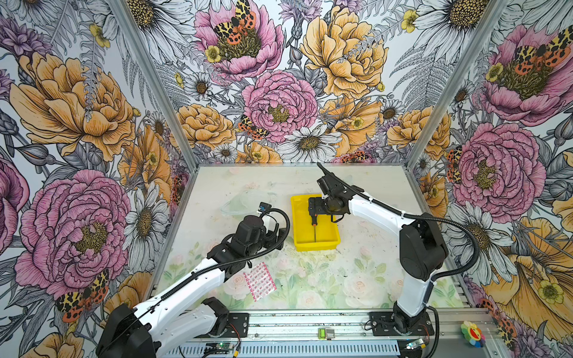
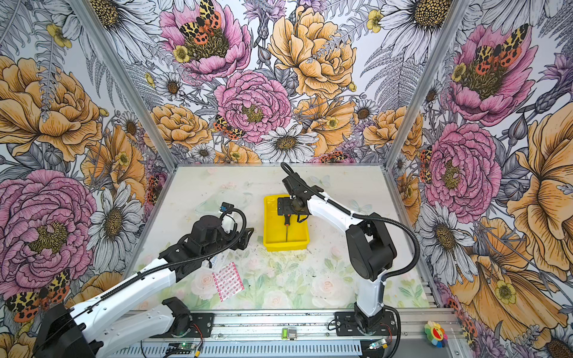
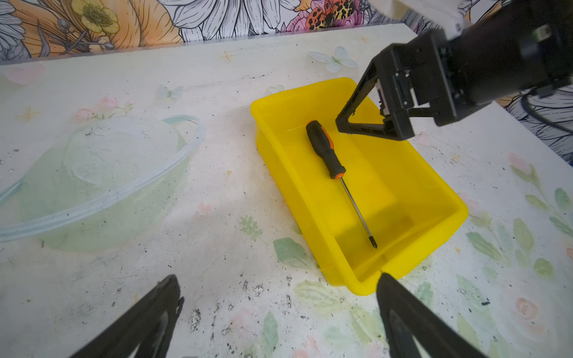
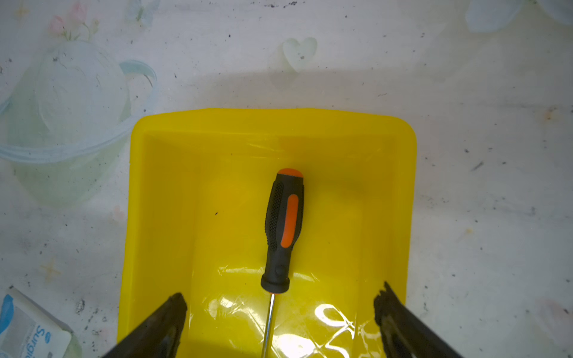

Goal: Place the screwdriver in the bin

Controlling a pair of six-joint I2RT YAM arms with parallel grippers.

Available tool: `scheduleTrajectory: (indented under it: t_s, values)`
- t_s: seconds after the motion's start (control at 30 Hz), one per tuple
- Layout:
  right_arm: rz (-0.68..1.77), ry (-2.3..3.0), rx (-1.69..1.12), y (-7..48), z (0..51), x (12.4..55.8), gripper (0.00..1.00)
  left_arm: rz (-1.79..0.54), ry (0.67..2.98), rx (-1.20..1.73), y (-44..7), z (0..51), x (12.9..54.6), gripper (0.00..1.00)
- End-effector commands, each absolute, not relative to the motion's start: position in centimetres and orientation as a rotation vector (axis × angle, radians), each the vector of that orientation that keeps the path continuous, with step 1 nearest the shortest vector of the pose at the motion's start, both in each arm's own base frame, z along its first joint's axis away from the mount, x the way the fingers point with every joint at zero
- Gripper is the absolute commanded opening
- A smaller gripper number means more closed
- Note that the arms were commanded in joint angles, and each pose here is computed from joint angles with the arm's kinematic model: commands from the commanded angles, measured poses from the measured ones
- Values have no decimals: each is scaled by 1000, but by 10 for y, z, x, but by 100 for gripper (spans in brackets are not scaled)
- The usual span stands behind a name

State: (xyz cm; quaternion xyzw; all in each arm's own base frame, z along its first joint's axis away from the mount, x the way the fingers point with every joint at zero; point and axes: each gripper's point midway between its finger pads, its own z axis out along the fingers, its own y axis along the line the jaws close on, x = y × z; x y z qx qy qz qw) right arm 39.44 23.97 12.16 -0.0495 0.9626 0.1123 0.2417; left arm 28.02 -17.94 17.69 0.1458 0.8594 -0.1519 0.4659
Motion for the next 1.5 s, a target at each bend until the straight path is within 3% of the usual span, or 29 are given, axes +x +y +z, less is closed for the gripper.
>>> scheduleTrajectory:
  t_s: [0.0, 0.33, 0.67, 0.97, 1.33, 1.47]
  values:
    - [254, 2543, -154, 229, 152, 391, 99, -296, 2070, 319, -165, 194, 288, 99]
    - [131, 2377, -155, 186, 207, 370, 99, -124, 2044, 200, -133, 201, 299, 98]
    - [-23, 2252, 9, 111, 236, 360, 99, 140, 1975, -68, -55, 202, 312, 99]
    - [-126, 2045, 267, 19, 219, 343, 100, 191, 1835, -101, -22, 197, 310, 99]
    - [-204, 1892, 156, -10, 181, 334, 100, 272, 1786, -90, 10, 175, 322, 99]
    - [-225, 1868, 167, -18, 166, 337, 99, 261, 1805, -210, 32, 161, 329, 99]
